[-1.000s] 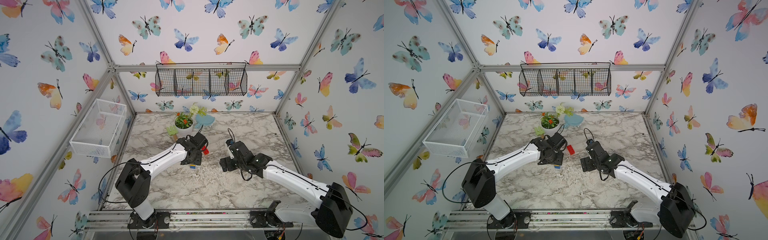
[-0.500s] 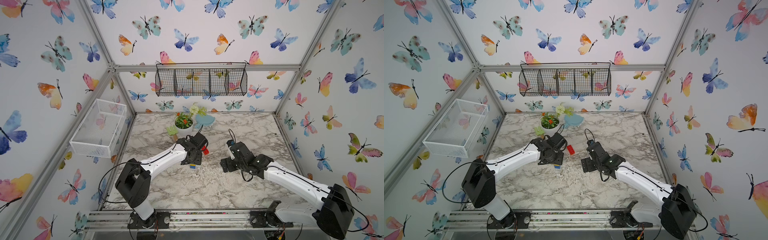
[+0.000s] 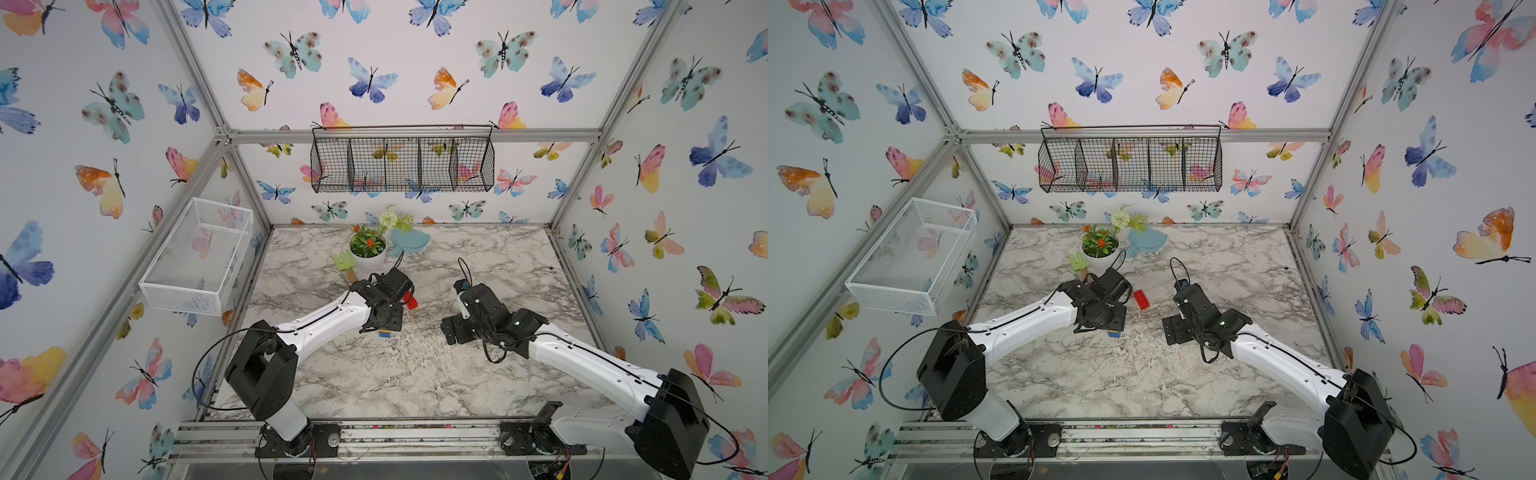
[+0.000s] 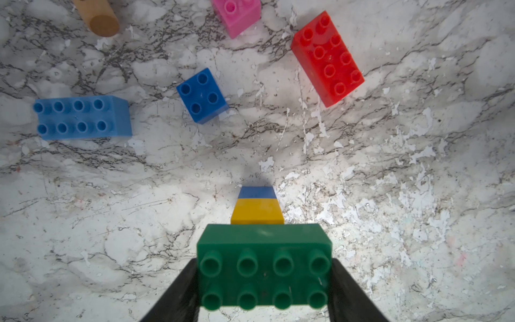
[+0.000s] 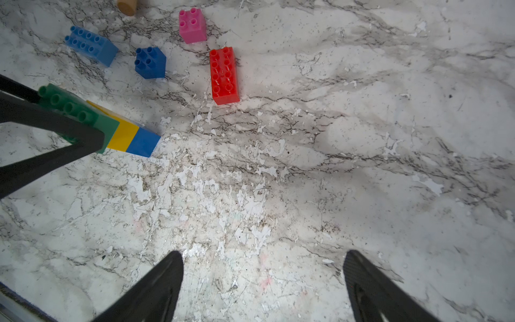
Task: Assemble a spoon with lego
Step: Assemble the lego brick with the lego brick.
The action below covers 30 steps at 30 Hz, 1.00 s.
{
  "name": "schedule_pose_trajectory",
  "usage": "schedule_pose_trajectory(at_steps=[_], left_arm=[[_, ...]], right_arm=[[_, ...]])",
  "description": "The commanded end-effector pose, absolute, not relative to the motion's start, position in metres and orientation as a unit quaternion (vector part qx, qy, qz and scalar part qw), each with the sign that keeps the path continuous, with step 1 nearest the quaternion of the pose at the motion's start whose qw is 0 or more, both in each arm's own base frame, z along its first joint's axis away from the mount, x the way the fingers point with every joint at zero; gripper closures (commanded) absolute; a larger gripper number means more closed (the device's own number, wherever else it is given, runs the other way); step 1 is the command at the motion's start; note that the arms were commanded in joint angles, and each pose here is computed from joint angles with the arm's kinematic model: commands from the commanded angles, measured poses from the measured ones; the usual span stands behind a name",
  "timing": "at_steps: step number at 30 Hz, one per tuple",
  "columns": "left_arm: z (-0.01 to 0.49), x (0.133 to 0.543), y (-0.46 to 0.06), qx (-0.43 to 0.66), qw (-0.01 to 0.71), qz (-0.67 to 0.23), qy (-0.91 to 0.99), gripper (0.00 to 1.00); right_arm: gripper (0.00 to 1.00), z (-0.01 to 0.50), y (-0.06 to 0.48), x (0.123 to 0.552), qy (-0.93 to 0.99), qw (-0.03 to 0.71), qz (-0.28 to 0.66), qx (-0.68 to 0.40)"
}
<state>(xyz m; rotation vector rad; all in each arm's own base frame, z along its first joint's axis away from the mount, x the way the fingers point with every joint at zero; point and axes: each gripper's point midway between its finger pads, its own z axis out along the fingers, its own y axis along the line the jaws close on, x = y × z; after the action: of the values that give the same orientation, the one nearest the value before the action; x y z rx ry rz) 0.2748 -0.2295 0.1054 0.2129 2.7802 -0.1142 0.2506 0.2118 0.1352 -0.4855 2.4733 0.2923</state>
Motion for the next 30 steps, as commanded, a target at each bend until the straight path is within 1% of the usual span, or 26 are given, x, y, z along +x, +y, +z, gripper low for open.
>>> schedule_pose_trajectory(at_steps=[1, 8, 20, 30], left_arm=[[0.091, 0.258, -0.210, 0.083, 0.138, -0.008, 0.987, 0.83], [0.101, 0.261, -0.211, 0.081, 0.144, -0.008, 0.986, 0.83], [0.128, 0.276, -0.219, 0.067, 0.179, -0.022, 0.981, 0.81], [0.109, 0.265, -0.213, 0.054, 0.166, -0.025, 0.984, 0.81]], right_arm=[[0.07, 0.136, 0.204, 0.249, 0.933, 0.299, 0.101, -0.175], [0.07, 0.135, 0.204, 0.249, 0.933, 0.297, 0.100, -0.174], [0.07, 0.136, 0.205, 0.251, 0.933, 0.299, 0.100, -0.174], [0.07, 0.136, 0.205, 0.250, 0.934, 0.297, 0.099, -0.174]])
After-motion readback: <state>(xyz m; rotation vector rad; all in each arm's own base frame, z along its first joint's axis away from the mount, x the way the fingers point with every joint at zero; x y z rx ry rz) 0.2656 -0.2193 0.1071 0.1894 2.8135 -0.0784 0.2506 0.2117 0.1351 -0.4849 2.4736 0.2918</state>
